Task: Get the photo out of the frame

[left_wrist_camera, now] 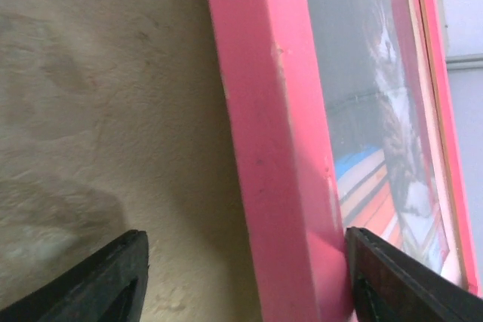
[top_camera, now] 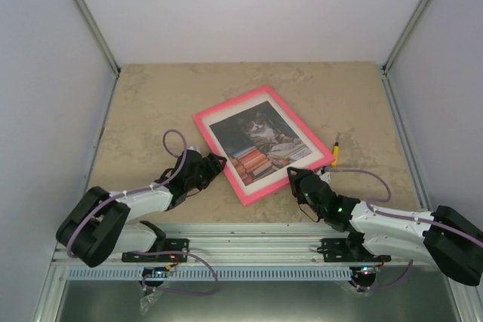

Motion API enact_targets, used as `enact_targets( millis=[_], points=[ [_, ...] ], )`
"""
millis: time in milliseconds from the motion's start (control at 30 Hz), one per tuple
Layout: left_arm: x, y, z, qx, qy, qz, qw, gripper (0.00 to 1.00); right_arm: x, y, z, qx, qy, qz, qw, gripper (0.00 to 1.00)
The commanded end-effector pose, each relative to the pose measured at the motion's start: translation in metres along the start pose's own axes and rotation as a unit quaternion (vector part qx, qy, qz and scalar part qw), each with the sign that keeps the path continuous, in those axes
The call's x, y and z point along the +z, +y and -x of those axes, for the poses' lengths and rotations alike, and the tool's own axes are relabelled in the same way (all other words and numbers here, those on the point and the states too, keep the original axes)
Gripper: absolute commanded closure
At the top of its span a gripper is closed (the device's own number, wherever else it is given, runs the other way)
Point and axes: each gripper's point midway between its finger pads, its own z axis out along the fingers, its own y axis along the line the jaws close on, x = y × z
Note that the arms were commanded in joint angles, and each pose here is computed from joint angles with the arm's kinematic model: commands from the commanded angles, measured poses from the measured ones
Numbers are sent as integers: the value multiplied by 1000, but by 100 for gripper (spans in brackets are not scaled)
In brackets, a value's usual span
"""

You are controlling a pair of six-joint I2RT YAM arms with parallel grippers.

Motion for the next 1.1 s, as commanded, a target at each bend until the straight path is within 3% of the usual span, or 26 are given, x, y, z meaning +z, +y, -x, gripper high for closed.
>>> enact_targets(
  millis=[0, 267, 467, 600, 833, 1067],
  points=[
    [8, -9, -1, -6, 9, -19, 1000, 32, -6, -66, 3, -47, 11, -132, 990, 76],
    [8, 3, 1, 0, 2, 6, 1000, 33, -12, -73, 0, -52, 27, -155, 986, 45],
    [3, 13, 2, 5, -7, 24, 1000, 28, -20, -72, -1, -68, 37, -176, 981, 18],
    [-2, 17, 6, 16, -18, 41, 999, 24, -27, -74, 2, -83, 39, -188, 978, 6],
    [-9, 17, 11, 46, -26, 65, 997, 16, -38, -50, 11, -175, 36, -155, 972, 2],
    [-7, 10, 14, 74, -19, 74, 994, 12, -34, 25, 17, -385, 28, -83, 919, 2]
  ],
)
